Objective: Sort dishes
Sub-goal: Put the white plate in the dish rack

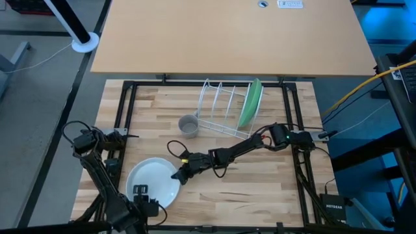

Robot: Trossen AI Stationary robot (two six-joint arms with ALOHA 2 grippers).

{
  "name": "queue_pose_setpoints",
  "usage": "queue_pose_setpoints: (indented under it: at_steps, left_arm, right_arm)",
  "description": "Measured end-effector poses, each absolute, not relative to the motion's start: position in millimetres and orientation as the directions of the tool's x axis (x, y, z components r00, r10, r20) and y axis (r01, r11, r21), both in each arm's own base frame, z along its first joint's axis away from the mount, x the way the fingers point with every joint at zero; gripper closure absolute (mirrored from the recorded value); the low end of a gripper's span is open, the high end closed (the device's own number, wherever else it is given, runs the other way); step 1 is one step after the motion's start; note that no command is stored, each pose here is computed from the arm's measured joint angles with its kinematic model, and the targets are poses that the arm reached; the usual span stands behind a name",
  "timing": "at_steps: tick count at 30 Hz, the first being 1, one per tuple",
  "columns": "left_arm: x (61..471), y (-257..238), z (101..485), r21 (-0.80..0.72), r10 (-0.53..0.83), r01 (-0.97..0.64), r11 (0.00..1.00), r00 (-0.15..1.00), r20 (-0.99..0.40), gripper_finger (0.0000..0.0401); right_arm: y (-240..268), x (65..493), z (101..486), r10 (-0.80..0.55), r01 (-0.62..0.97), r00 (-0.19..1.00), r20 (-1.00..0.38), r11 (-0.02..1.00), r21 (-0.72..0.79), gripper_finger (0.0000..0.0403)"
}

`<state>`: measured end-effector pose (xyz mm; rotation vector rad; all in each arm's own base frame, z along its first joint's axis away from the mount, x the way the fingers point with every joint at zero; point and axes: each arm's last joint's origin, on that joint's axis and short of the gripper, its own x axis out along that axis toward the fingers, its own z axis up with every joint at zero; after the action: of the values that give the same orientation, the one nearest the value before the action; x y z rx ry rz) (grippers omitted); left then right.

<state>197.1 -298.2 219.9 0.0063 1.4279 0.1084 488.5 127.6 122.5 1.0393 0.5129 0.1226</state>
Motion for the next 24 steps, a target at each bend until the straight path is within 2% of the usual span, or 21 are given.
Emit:
queue_pose_setpoints:
  at_steps: [4, 9, 16, 24]
  left_arm:
    - [202, -301, 232, 0.034, 0.055, -0.125, 0.992, 0.17, -0.984, 0.0248]
    - [207, -300, 250, 0.045, 0.096, -0.2, 0.979, 0.25, -0.963, 0.0248]
    - [214, -299, 277, 0.059, 0.13, -0.201, 0.978, 0.361, -0.923, 0.0248]
    - [217, -298, 291, 0.052, 0.13, -0.2, 0.978, 0.4, -0.907, 0.0248]
  right_arm:
    - [129, 493, 131, 0.339, 0.111, 0.878, -0.337, 0.541, 0.833, 0.0382]
    - [128, 500, 141, 0.328, 0.118, 0.866, -0.377, 0.599, 0.792, 0.0383]
    - [126, 510, 162, 0.306, 0.131, 0.84, -0.447, 0.686, 0.716, 0.0384]
    - [109, 521, 200, 0.27, 0.147, 0.798, -0.539, 0.78, 0.608, 0.0384]
